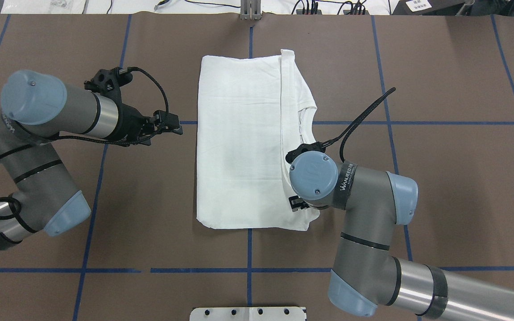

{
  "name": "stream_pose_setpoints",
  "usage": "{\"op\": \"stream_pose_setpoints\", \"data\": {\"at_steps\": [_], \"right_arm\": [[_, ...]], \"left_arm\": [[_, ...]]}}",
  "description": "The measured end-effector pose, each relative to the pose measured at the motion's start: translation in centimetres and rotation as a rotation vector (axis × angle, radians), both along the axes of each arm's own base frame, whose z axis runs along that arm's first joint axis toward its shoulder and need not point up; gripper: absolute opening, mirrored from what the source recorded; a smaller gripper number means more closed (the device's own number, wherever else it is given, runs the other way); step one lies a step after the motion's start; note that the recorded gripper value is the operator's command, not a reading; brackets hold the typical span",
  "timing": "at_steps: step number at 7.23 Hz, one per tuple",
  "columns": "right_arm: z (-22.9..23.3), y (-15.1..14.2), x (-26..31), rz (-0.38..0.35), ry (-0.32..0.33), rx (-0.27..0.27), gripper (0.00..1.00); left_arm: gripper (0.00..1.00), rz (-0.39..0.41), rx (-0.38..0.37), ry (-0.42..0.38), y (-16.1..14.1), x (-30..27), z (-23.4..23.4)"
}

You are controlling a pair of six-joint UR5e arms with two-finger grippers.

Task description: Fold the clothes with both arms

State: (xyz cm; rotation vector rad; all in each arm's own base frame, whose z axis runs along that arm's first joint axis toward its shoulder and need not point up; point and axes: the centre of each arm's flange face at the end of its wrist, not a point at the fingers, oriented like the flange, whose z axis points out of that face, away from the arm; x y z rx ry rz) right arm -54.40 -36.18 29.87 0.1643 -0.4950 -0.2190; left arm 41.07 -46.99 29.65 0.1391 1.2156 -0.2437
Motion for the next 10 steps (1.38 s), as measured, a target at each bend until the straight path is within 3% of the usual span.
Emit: {"op": "stream_pose_setpoints", "data": {"at_steps": [6,10], "right_arm": [[1.6,-0.8,2.7,-0.005,0.006,0.018,1.0],[-2.2,-2.9,1.7,0.005,-0.113,0.097,1.0]], "left_arm": [[1.0,0.004,-0.012,0.019,0.3,1.2,0.4],[1.0,0.004,-0.011,0.02,0.2,1.3,0.9]]}}
